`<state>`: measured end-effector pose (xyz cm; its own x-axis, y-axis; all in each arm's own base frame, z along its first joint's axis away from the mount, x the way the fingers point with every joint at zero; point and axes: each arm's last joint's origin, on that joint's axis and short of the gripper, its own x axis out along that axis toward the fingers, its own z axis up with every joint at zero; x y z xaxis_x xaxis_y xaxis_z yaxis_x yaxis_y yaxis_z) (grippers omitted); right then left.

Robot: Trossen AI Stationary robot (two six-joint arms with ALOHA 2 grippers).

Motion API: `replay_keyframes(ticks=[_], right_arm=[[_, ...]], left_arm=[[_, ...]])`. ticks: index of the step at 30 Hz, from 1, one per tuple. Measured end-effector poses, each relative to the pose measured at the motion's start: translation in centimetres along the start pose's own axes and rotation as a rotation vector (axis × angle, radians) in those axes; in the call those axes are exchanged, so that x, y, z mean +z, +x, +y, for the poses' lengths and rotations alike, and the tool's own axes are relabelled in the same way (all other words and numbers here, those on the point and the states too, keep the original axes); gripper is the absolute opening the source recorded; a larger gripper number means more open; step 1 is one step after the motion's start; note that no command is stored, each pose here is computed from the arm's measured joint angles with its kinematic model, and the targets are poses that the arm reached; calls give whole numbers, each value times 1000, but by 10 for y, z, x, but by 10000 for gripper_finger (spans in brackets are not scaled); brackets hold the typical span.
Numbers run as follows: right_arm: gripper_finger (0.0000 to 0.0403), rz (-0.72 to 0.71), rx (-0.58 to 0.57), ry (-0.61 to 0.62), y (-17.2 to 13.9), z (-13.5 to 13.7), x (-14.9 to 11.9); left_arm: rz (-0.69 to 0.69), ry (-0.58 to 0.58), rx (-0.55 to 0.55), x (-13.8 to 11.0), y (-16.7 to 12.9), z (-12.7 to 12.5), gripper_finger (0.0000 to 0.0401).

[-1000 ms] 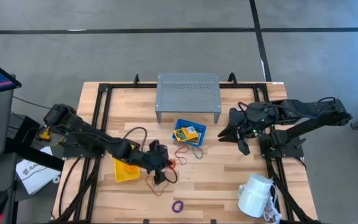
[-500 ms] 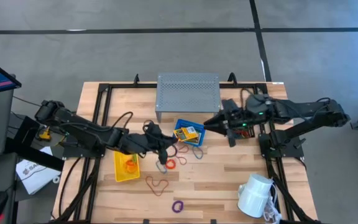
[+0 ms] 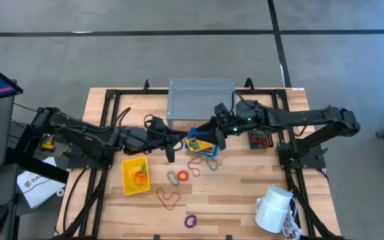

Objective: Pick & Place Office Desk Supplies
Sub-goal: Put the red rubber band into the black bin

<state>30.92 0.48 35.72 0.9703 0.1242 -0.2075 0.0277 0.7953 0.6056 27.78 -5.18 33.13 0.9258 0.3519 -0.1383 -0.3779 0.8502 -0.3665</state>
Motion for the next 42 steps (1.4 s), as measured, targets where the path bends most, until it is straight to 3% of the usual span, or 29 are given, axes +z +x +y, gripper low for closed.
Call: replay_keyframes(ticks=[6,10,22,26,32,38,42], right_arm=[[256,-133,-48,10,3,1,7],[245,-183,-42,19,2,2,11],[204,-234,8,29,18,3,9],[160,-228,11,29,19,4,8],[19,-231,13,-17,17,5,9],[5,-225,35,4,16,6,9],[3,-233,47,9,12,8,11]], left_arm=[[-34,7,-3,12,-4,6,0],[-43,8,-65,16,-2,6,0],[-57,-13,-149,18,3,3,0],[-63,-17,-157,19,3,3,0],[-78,-26,-166,21,2,2,0],[-76,-29,-171,21,2,2,4],[-51,-24,-231,20,2,0,27]])
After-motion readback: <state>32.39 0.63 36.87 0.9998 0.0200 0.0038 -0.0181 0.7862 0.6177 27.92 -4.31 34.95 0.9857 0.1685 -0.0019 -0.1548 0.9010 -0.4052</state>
